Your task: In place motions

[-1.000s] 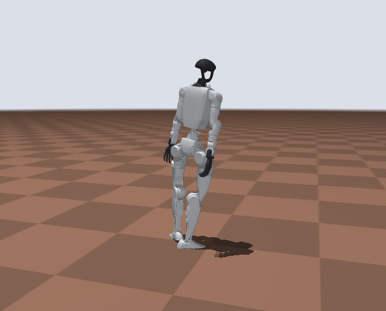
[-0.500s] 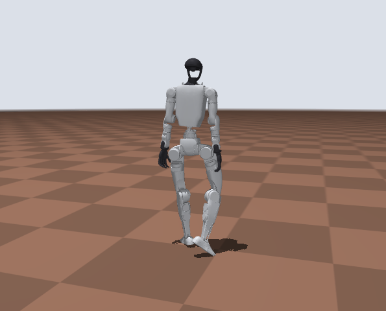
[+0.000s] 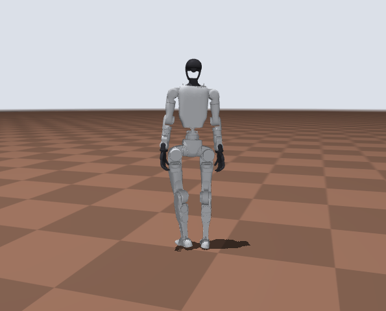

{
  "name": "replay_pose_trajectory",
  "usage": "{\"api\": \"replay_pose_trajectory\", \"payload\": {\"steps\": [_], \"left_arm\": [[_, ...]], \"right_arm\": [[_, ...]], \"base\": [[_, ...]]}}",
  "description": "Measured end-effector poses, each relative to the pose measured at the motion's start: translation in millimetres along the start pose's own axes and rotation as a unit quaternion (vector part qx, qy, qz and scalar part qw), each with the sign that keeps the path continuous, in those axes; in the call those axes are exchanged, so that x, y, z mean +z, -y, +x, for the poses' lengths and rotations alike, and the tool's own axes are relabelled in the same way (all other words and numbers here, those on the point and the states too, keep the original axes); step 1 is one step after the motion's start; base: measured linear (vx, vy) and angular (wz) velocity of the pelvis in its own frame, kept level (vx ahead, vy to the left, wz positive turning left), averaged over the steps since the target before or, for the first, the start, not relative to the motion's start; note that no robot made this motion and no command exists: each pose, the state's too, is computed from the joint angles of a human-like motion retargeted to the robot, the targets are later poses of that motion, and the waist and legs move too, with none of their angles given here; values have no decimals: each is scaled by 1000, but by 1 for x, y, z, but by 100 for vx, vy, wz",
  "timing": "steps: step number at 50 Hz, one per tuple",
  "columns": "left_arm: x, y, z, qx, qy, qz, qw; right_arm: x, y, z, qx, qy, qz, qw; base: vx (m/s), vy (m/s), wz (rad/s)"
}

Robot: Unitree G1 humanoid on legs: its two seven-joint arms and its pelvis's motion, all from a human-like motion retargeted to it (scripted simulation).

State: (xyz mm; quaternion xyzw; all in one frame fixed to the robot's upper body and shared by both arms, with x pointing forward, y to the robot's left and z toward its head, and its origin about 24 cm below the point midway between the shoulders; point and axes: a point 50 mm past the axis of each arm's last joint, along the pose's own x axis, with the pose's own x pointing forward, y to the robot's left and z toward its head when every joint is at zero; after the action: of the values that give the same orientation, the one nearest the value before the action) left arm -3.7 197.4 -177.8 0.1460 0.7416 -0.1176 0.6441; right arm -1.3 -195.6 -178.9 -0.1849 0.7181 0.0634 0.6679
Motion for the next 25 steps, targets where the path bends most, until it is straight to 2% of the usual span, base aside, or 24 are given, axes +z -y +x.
{"api": "replay_pose_trajectory", "payload": {"steps": [5,13,25], "left_arm": [[-10,17,2,-28,-17,39,999],[-17,17,2,-19,-34,85,996],[-1,13,1,-16,-9,58,998]], "right_arm": [[4,2,0,8,-1,24,1000],[24,3,-1,21,36,38,998],[12,-3,-1,24,17,0,1000]], "base": [[7,-1,39],[0,-2,20],[0,0,0]]}}
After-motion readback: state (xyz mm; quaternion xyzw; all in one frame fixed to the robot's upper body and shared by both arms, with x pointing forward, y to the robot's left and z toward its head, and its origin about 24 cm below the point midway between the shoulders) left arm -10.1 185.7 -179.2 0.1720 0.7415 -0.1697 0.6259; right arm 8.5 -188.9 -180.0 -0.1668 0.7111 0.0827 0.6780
